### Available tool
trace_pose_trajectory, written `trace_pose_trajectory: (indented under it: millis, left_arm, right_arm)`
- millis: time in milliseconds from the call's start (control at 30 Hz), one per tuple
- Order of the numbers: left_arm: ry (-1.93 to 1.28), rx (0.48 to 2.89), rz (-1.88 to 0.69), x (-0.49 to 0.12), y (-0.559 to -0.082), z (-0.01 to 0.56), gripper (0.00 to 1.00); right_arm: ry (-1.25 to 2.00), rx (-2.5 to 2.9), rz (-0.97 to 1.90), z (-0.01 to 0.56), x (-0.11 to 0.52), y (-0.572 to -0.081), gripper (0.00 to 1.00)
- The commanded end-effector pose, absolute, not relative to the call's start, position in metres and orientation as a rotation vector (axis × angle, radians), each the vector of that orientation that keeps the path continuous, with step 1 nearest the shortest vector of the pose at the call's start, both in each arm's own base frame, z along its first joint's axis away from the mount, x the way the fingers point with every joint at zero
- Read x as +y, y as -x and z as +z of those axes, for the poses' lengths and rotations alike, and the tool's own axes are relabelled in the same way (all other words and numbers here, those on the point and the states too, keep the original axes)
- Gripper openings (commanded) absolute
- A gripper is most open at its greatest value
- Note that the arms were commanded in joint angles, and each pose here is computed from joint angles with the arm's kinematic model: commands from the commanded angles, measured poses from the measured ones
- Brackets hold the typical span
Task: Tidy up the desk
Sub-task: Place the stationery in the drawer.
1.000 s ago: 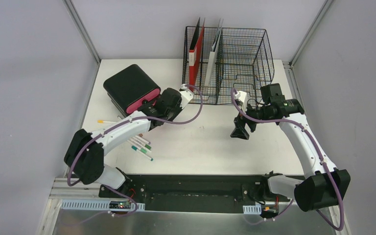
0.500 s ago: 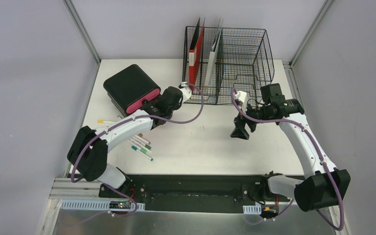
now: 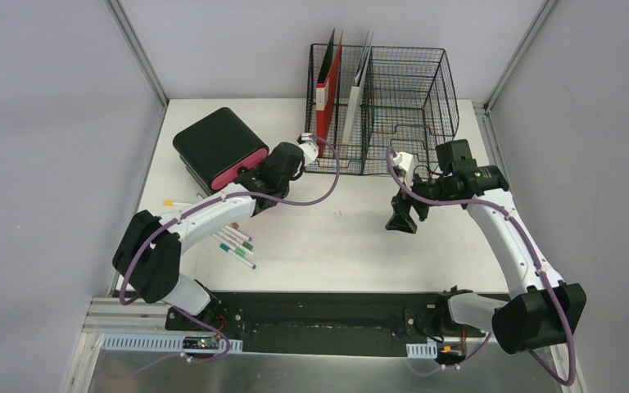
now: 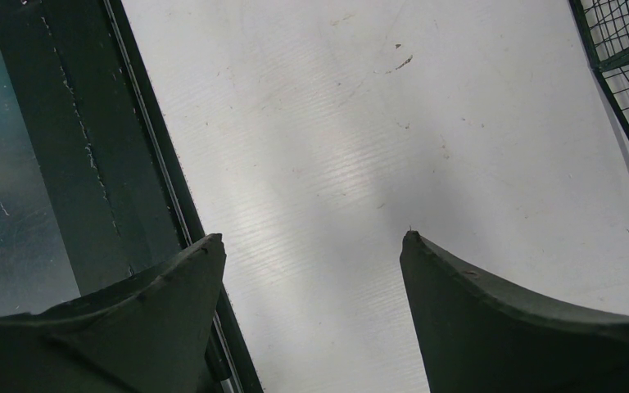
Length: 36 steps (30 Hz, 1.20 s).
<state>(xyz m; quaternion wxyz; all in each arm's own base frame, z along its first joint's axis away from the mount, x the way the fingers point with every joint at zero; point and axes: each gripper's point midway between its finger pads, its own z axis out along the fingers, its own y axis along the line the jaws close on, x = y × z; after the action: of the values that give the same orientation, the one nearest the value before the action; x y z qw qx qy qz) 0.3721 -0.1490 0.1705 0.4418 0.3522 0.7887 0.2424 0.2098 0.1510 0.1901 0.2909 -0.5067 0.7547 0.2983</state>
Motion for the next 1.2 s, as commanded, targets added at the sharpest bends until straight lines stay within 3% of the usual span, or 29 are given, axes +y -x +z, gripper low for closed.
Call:
trace_pose_trajectory:
  millis: [0,567,800,1000,1167]
  left_arm:
    - [-0.853,1.944,0.670,-0.138,-0.380,0.170,0.00]
    - [-0.889,2.005,0.785,-0.119,-0.382,0.140,0.00]
    - [-0.904,2.030,0.748,-0.121,-0.379,0.130,0.11]
    - [-0.916,2.059,0.655,-0.129,-0.373,0.126,0.12]
    - [-0.907,2.079,0.616,-0.131,-0.369,0.127,0.18]
  right_arm:
    - [1.366,1.968,0.786,0.195,0.152,-0.213,0.82]
    - [1.367,1.967,0.782,0.195,0.152,-0.212,0.82]
    - [1.368,1.967,0.780,0.195,0.152,-0.212,0.82]
    - [1.366,1.969,0.782,0.195,0.152,-0.213,0.82]
    - [1.367,1.968,0.779,0.195,0.151,-0.213,0.82]
